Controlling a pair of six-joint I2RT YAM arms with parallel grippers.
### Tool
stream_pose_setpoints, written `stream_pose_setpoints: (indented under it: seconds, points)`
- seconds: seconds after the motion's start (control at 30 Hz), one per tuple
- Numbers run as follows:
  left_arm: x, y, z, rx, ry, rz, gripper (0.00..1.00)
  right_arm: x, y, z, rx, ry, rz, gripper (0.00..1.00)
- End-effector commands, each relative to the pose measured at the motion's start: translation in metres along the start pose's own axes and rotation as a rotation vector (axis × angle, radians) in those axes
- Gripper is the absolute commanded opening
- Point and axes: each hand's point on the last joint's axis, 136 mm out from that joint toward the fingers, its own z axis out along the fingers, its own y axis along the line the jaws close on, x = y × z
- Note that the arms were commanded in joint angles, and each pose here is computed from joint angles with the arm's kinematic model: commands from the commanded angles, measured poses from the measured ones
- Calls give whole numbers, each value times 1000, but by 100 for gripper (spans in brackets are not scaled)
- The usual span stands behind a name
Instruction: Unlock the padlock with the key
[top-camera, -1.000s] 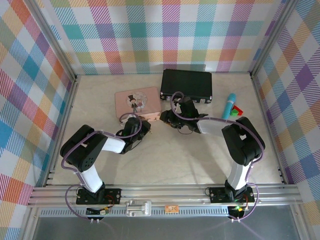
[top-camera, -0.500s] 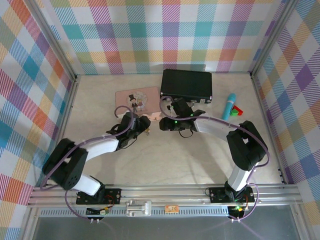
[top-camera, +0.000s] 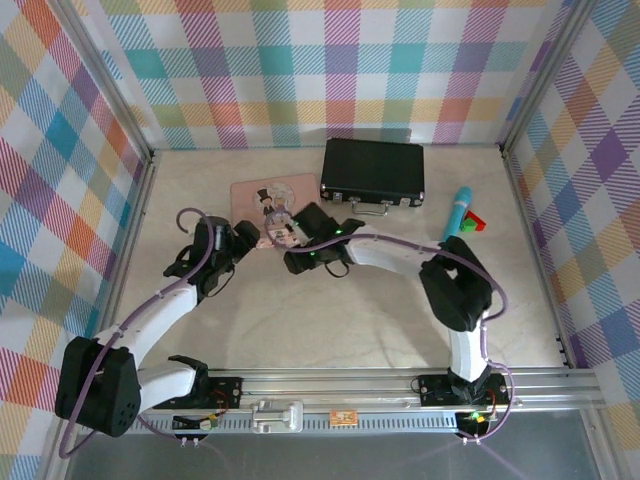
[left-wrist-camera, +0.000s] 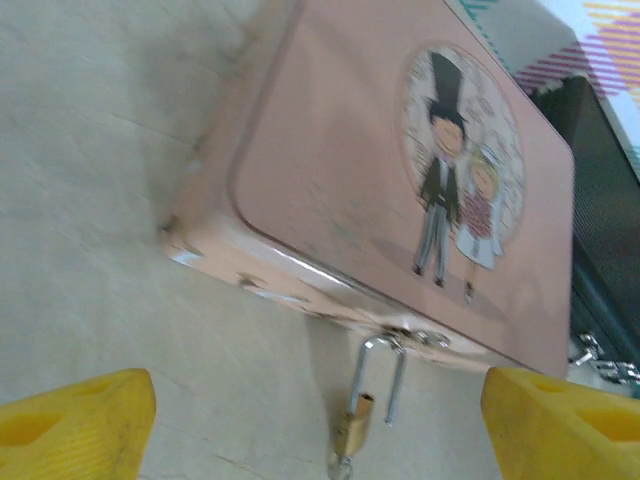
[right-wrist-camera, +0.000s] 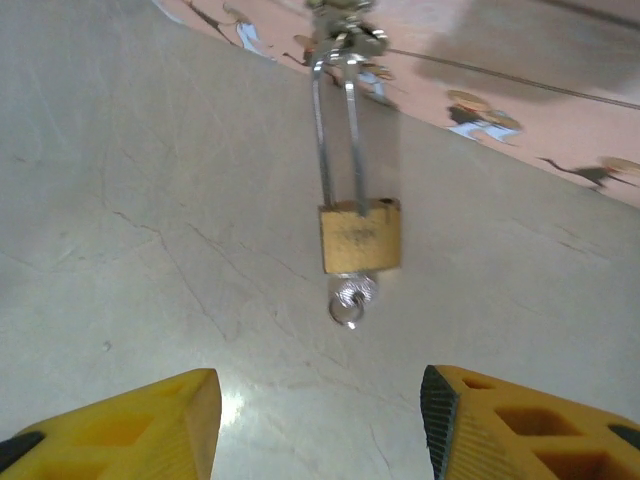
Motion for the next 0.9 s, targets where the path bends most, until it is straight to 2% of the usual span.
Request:
stream_pose_setpoints:
  seconds: [0.0, 0.1, 0.27, 0.43, 0.53, 0.63, 0.77, 0.87]
  points:
    - [2, 13, 2, -10, 52, -15, 85, 6, -7, 17, 133, 56, -149, 59]
    - [0, 13, 4, -7, 53, -28, 84, 7, -17, 34, 262, 103, -228, 61]
    - [-1, 18, 6, -17, 43, -47, 84, 1, -22, 47, 376, 103, -292, 60]
    - [-3, 23, 8, -26, 46, -77, 84, -8, -34, 59, 481, 79, -332, 43]
    - [-2, 22, 9, -24, 51, -86, 83, -11, -38, 67, 503, 53, -341, 37]
    - [-7, 25, 8, -41, 22, -89, 83, -10, -39, 69, 509, 49, -333, 25]
    - [-30, 15, 11, -24, -9, -110, 83, -12, -36, 61, 488, 19, -379, 13]
    - [-55, 1, 11, -17, -33, -113, 83, -15, -26, 53, 421, -25, -454, 5]
